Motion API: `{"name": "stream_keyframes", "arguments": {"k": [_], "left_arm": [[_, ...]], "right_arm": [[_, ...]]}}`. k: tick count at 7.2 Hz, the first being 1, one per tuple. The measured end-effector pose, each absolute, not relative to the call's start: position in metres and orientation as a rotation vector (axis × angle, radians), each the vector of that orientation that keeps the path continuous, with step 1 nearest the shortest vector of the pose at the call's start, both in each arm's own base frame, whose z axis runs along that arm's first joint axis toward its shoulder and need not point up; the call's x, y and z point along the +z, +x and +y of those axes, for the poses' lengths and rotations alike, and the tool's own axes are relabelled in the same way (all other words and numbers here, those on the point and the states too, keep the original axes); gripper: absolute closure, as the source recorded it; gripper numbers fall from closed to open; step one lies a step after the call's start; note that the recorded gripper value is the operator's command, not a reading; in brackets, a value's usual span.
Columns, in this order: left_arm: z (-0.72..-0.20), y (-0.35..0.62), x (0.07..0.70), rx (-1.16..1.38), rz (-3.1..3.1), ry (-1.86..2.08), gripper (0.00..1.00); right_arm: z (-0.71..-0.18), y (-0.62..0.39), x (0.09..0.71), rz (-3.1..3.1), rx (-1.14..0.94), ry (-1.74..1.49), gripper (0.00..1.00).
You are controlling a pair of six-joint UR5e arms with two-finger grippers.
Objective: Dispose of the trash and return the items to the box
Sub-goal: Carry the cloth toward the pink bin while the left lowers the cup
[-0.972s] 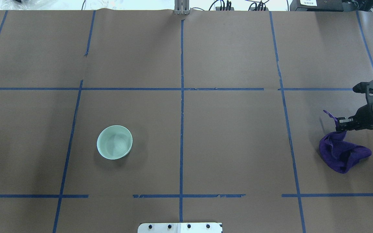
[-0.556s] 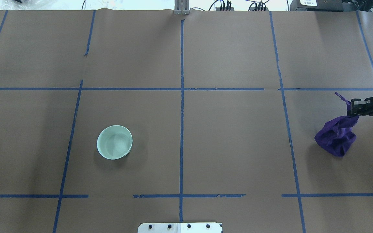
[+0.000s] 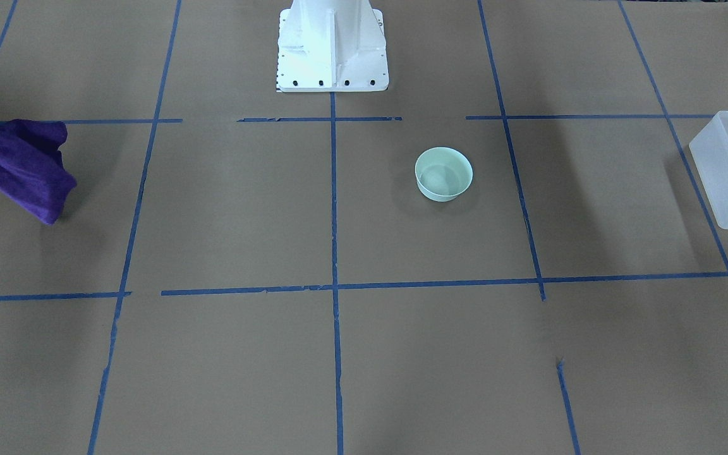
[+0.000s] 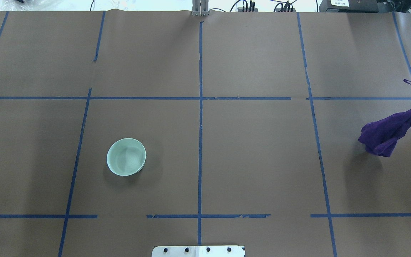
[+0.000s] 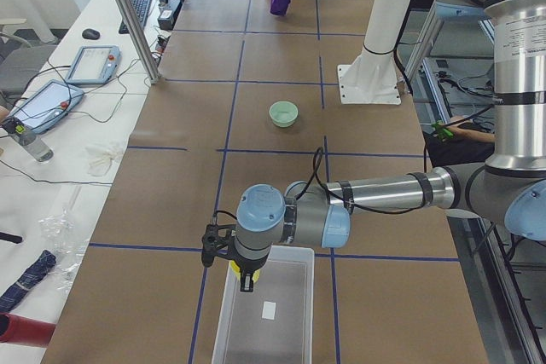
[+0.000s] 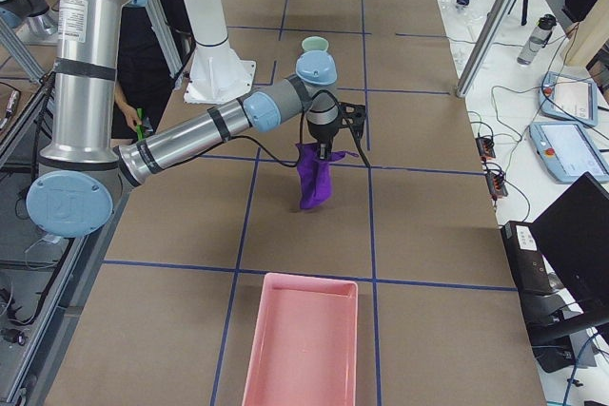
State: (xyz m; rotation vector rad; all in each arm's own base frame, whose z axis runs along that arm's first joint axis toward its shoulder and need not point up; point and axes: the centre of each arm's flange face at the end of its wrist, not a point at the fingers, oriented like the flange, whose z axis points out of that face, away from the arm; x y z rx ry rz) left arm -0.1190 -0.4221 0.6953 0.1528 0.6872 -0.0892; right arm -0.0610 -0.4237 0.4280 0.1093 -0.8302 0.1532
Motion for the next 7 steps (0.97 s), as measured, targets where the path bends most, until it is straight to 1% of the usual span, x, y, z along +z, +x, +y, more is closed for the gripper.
{"name": "stream_keyframes", "arguments": {"k": [2,5,7], "left_arm": [[-0.407,-0.094,0.712,-0.051,0.727,0.125,1.0],[-0.396,-0.06,0.756,0.036,0.78,0.135,1.0],[-0.394,-0.041,0.767,0.089,0.804,0.147,1.0]], "right_arm": [[-0.431,-0.019,0.425,-0.812,0.159,0.153,1.0],[-0.435,0.028,0.413,-0.855,0.215,0.181,1.0],[-0.433,0.046,0.412,-0.86,0.237,0.204,1.0]]}}
